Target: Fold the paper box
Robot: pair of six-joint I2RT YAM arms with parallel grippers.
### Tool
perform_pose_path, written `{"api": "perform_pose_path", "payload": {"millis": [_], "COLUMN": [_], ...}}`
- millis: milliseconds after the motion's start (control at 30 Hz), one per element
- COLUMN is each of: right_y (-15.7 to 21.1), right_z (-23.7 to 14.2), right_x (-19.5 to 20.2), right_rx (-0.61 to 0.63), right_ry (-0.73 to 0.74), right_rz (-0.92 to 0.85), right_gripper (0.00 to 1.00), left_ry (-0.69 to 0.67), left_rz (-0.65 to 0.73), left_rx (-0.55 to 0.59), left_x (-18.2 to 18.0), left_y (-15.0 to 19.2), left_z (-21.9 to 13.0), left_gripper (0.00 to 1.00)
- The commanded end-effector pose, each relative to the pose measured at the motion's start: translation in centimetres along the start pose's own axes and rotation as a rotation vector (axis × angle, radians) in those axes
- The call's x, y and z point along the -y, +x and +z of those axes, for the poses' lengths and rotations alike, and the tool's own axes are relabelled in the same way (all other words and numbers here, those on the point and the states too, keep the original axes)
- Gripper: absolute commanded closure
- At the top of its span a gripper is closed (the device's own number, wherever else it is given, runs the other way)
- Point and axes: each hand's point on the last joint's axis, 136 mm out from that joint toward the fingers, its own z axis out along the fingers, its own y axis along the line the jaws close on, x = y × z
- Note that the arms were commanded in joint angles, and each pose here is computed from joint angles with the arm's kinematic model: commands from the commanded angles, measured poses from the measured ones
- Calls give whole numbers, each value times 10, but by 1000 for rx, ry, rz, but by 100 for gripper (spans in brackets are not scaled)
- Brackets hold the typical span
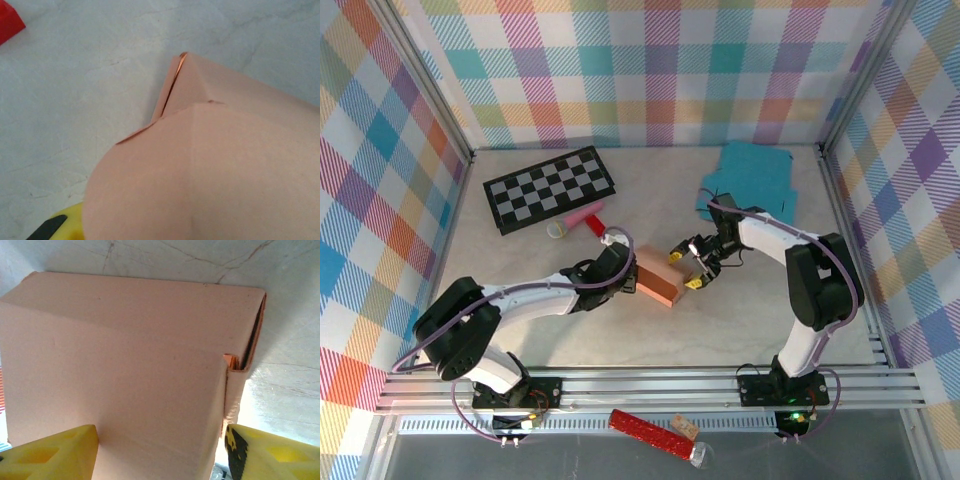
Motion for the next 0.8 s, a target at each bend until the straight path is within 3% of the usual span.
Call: {"api": "perform_pose_path", "payload": {"millis": [0, 300, 467, 567, 633, 767], "right_y": [4, 2, 1, 0, -1, -3], "right_z": [-2, -2, -5, -8, -10, -13], "right_x": [5, 5, 4, 0, -3, -3], "right_rx": [21, 35, 51, 69, 85, 110], "right_ry": [9, 28, 34, 23, 17, 14], "right_rz": [-35, -49, -62, -86, -98, -105], "right_gripper": [32, 32, 29, 26, 23, 21], "left_ry": [4, 69, 94, 116, 140, 162], "left_rz": [-10, -63, -100, -124, -143, -172], "left_rx": [-28, -106, -235, -312, -307, -204], "left_x": [1, 8, 4, 5, 8, 14], "left_y": [10, 18, 44, 56, 49, 4], "left_z": [-6, -31, -55, -73, -88, -123], "left_gripper": [73, 64, 55, 55, 55, 44]}}
